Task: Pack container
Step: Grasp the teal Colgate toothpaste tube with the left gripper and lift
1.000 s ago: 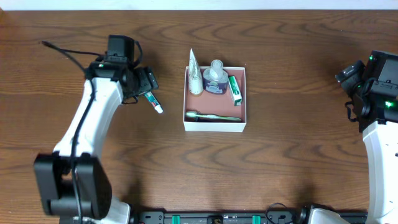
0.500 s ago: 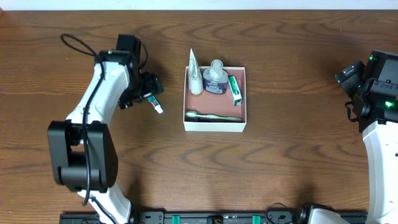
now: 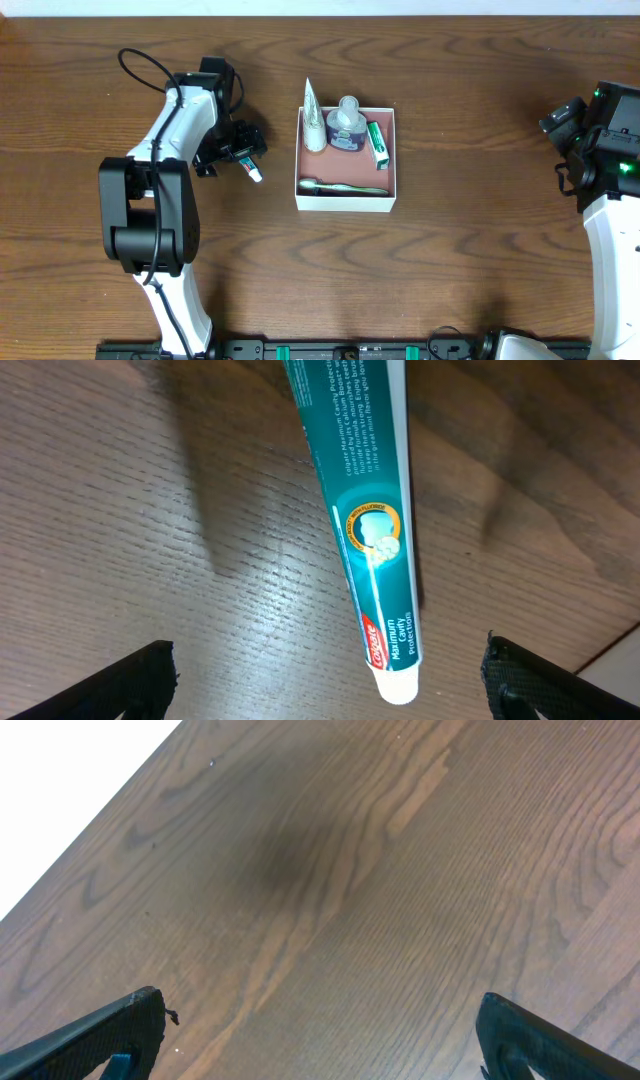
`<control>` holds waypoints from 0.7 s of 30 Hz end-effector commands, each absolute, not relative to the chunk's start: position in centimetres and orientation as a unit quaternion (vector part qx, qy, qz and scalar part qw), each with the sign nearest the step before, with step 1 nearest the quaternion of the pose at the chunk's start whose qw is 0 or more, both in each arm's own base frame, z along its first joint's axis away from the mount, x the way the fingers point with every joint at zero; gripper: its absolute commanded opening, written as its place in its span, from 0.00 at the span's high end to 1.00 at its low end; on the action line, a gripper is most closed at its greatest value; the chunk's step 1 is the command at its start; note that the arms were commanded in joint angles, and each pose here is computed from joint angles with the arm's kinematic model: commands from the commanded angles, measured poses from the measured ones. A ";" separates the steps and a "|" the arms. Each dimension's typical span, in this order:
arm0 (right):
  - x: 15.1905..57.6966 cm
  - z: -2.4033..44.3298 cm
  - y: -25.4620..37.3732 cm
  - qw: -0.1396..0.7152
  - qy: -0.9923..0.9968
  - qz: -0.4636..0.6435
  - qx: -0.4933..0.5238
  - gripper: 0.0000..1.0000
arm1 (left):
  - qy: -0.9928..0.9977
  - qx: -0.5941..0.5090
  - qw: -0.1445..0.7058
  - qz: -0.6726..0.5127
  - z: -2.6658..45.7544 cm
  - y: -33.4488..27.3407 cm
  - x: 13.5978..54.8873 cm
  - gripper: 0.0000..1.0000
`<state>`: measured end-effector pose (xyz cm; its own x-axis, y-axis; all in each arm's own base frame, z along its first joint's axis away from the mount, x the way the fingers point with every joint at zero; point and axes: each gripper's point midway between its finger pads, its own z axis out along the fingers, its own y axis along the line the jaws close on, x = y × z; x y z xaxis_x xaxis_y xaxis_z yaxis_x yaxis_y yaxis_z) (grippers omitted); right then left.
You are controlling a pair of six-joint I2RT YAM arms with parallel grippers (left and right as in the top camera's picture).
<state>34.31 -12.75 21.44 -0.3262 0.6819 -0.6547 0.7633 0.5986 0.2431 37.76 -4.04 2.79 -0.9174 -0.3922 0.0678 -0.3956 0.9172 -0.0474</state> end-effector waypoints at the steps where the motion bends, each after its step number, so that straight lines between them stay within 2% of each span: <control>1: 34.2 21.8 -13.3 0.377 0.807 -0.064 0.449 0.01 | -0.980 0.195 0.026 0.032 3.1 -3.9 38.0 0.03; 7: 34.2 21.8 -13.3 0.377 0.807 -0.064 0.449 0.01 | -0.980 0.196 0.035 0.030 2.5 -3.9 37.7 0.11; 14: 34.2 21.8 -13.3 0.377 0.807 -0.064 0.449 0.01 | -0.979 0.196 0.043 0.027 1.8 -3.9 37.3 0.13; 18: 34.2 21.8 -13.3 0.377 0.807 -0.064 0.449 0.01 | -0.979 0.196 0.042 0.028 1.8 -3.9 37.4 0.20; 21: 34.2 21.8 -13.3 0.377 0.807 -0.064 0.449 0.01 | -0.979 0.196 0.043 0.027 1.5 -3.9 37.3 0.21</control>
<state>34.32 -12.75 21.43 -0.3265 0.6820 -0.6545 0.7634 0.5985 0.2429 37.96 -4.07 2.73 -0.9238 -0.3781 0.0602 -0.3812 0.9230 -0.0518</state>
